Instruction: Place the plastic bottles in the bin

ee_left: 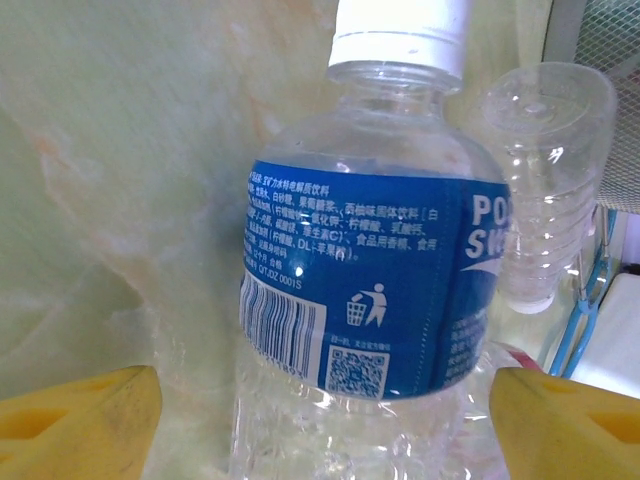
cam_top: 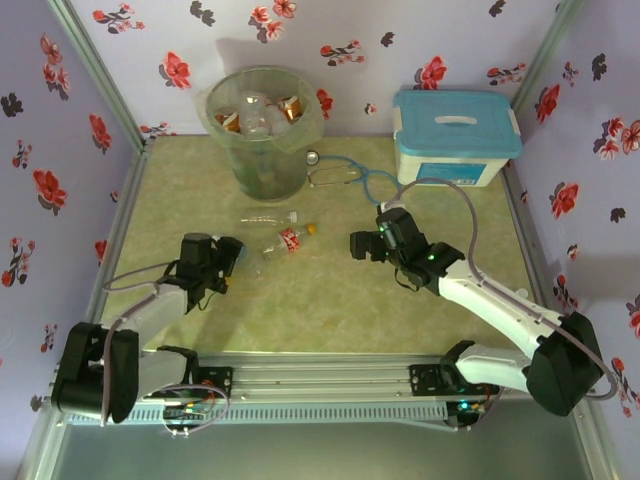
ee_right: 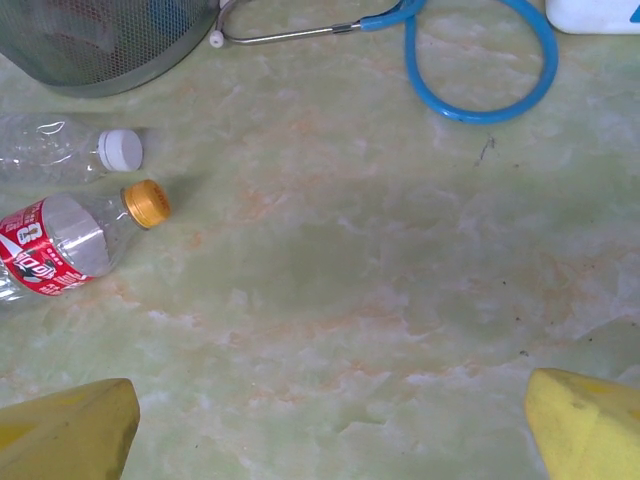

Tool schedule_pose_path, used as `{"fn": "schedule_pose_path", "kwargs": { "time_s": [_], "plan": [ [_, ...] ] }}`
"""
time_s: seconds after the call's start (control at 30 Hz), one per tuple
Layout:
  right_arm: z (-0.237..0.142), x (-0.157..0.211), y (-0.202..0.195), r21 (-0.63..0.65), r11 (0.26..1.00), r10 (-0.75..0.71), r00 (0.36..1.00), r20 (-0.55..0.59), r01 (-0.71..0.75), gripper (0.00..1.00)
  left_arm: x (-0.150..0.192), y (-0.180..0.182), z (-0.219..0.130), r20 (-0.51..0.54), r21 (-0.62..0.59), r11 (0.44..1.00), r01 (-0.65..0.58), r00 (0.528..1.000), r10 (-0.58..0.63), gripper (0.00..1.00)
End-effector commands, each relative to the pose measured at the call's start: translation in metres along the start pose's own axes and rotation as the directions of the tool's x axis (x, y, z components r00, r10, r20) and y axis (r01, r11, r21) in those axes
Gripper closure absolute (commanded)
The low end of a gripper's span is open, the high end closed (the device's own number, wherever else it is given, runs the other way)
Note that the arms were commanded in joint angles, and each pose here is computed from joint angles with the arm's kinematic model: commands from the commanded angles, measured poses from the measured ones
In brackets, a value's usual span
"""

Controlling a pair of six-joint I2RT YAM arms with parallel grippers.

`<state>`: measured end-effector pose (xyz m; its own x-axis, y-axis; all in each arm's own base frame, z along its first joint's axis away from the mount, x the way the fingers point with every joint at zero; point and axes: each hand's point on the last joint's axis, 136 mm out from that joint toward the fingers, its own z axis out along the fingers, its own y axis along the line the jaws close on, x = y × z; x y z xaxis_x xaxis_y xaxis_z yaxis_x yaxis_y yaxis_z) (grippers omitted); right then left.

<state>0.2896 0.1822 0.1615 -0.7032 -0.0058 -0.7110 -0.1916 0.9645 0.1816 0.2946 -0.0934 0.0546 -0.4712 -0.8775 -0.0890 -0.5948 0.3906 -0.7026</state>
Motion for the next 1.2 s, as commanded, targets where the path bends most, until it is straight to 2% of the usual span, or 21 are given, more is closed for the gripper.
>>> {"fn": "schedule_pose_path", "kwargs": {
  "time_s": [0.0, 0.23, 0.47, 0.63, 0.87, 0.93, 1.0, 1.1, 1.17],
  "plan": [
    [-0.004, 0.005, -0.012, 0.038, 0.998, 0.039, 0.999, 0.009, -0.039, 0.01, -0.004, 0.001, 0.005, 0.033, 0.016, 1.000, 0.010, 0.999, -0.010, 0.17],
    [-0.005, 0.005, -0.015, 0.053, 0.998, 0.025, 1.000, 0.012, -0.025, 0.01, 0.002, 0.012, 0.022, 0.022, 0.007, 1.000, 0.030, 0.999, -0.030, 0.25],
    [-0.003, 0.009, -0.016, 0.048, 0.998, 0.037, 0.999, 0.013, -0.037, 0.01, 0.004, 0.022, 0.029, 0.025, -0.019, 0.999, 0.037, 0.999, -0.037, 0.38],
    [-0.001, 0.012, -0.017, 0.055, 0.998, 0.034, 0.999, 0.004, -0.034, 0.01, -0.001, 0.018, 0.018, 0.065, -0.014, 1.000, 0.026, 0.998, -0.025, 0.48],
    [0.002, 0.004, -0.011, 0.041, 0.999, 0.034, 0.999, 0.012, -0.034, 0.01, -0.019, -0.009, -0.021, 0.154, -0.011, 0.997, -0.077, 0.985, 0.078, 0.50],
    [0.003, 0.005, -0.010, 0.037, 0.999, 0.036, 0.999, 0.004, -0.036, 0.01, -0.032, -0.034, -0.044, 0.217, -0.002, 0.988, -0.153, 0.965, 0.150, 0.52],
    [0.003, 0.005, -0.009, 0.037, 0.999, 0.035, 0.999, 0.001, -0.035, 0.01, -0.049, -0.065, -0.070, 0.290, -0.009, 0.966, -0.258, 0.924, 0.249, 0.55],
    [0.002, 0.002, -0.009, 0.039, 0.999, 0.034, 0.999, 0.003, -0.034, 0.01, -0.073, -0.133, -0.111, 0.391, -0.001, 0.896, -0.443, 0.825, 0.408, 0.59],
    [0.001, 0.001, -0.008, 0.035, 0.999, 0.040, 0.999, 0.005, -0.040, 0.01, -0.083, -0.177, -0.130, 0.429, -0.018, 0.820, -0.572, 0.736, 0.524, 0.63]
  ]
}}
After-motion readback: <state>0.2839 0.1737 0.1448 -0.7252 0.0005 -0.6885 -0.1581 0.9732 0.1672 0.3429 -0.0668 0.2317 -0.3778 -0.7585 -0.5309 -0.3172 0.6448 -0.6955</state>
